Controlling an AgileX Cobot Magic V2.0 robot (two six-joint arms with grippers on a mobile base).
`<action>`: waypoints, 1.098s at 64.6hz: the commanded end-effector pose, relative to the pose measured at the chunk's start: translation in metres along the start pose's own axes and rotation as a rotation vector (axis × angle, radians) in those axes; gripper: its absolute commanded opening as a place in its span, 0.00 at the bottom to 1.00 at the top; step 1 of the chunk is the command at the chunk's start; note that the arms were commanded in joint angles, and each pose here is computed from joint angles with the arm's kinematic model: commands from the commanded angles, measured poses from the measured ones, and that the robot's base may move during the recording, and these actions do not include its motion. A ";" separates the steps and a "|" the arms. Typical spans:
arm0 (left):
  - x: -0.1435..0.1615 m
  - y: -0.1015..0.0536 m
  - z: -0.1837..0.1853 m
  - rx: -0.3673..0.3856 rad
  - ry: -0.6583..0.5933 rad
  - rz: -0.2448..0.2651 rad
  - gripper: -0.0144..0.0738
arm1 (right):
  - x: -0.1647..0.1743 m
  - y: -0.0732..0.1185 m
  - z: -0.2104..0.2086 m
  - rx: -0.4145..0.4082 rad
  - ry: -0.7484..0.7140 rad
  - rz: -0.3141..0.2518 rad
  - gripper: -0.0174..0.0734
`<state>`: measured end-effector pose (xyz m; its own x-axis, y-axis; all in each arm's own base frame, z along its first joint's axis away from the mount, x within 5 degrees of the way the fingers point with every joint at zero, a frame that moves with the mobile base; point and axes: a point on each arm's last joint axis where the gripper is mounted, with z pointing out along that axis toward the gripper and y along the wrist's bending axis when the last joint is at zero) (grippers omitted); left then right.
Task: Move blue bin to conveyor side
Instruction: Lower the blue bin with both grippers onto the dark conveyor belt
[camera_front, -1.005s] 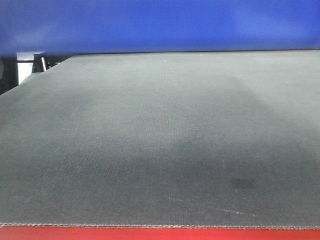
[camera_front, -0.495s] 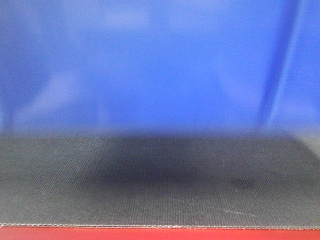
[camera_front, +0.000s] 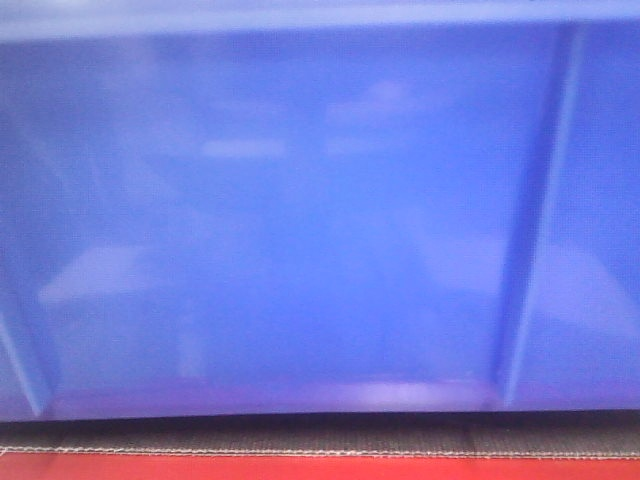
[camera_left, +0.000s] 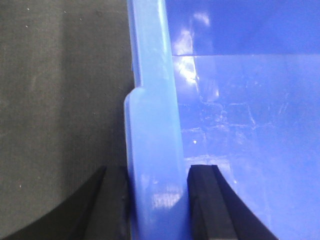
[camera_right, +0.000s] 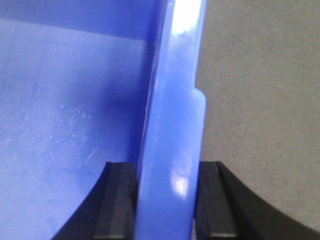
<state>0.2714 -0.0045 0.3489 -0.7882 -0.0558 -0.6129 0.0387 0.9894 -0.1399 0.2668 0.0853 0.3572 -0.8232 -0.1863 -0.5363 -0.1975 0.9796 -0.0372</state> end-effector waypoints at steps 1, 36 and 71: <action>-0.010 -0.001 -0.007 0.004 -0.129 -0.009 0.14 | -0.006 -0.002 -0.002 0.015 -0.069 -0.004 0.10; -0.009 0.001 0.006 0.006 -0.133 -0.027 0.14 | -0.003 0.000 0.011 0.000 -0.091 0.007 0.10; -0.008 0.002 0.008 -0.001 -0.143 -0.025 0.14 | -0.002 0.000 0.011 0.002 -0.078 0.007 0.10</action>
<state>0.2790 -0.0032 0.3333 -0.7666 -0.0719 -0.6381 0.0234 0.9899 -0.1397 0.2730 0.0883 0.3385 -0.8282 -0.1552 -0.5385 -0.1760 0.9843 -0.0130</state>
